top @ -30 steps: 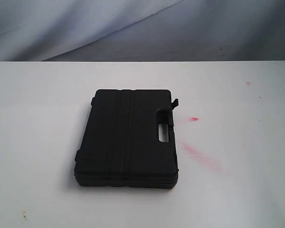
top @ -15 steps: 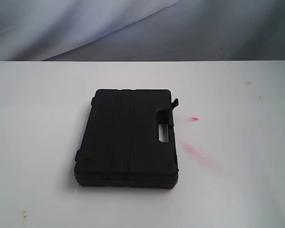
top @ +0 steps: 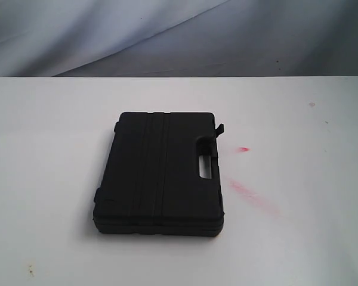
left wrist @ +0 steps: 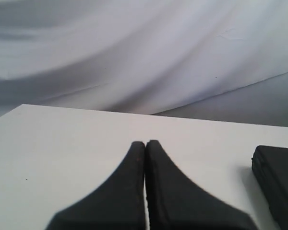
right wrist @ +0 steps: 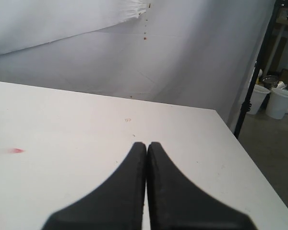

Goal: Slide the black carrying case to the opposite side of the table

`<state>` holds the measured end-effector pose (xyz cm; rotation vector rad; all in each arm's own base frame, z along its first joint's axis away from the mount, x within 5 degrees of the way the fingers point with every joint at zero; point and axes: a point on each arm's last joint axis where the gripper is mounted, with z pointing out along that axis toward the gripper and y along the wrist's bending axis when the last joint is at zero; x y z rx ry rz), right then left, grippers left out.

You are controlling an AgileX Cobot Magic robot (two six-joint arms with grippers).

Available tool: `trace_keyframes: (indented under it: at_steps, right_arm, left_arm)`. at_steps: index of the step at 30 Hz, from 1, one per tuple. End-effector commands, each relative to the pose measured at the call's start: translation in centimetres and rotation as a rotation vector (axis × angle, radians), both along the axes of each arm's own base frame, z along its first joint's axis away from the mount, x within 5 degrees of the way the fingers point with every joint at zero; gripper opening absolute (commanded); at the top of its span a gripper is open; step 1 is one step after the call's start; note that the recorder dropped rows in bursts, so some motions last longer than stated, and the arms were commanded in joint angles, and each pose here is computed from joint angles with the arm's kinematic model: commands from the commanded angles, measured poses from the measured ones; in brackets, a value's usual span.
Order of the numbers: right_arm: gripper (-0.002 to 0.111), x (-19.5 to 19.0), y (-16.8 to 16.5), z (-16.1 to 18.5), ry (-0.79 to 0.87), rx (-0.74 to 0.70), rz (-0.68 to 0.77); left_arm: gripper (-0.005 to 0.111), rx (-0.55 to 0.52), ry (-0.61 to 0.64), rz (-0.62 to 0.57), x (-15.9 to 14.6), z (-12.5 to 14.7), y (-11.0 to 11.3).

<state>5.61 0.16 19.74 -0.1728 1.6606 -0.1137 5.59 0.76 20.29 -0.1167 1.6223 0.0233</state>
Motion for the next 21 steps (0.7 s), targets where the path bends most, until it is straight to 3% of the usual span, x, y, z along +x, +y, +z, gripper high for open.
trace_keyframes:
  at_steps: [1,17,21]
  right_arm:
    - [0.0,-0.01,-0.01,-0.1,0.0,0.009,-0.004]
    - [0.0,-0.01,-0.01,-0.1,0.0,0.009,-0.004]
    - [0.0,-0.01,-0.01,-0.1,0.0,0.009,-0.004]
  left_arm:
    - [0.0,0.057,0.018,0.003,0.0,-0.38,0.08]
    - [0.0,0.057,0.002,-0.014,0.02,-0.24,-0.08]
    - [0.0,-0.003,-0.02,-0.035,0.04,-0.08,-0.3]
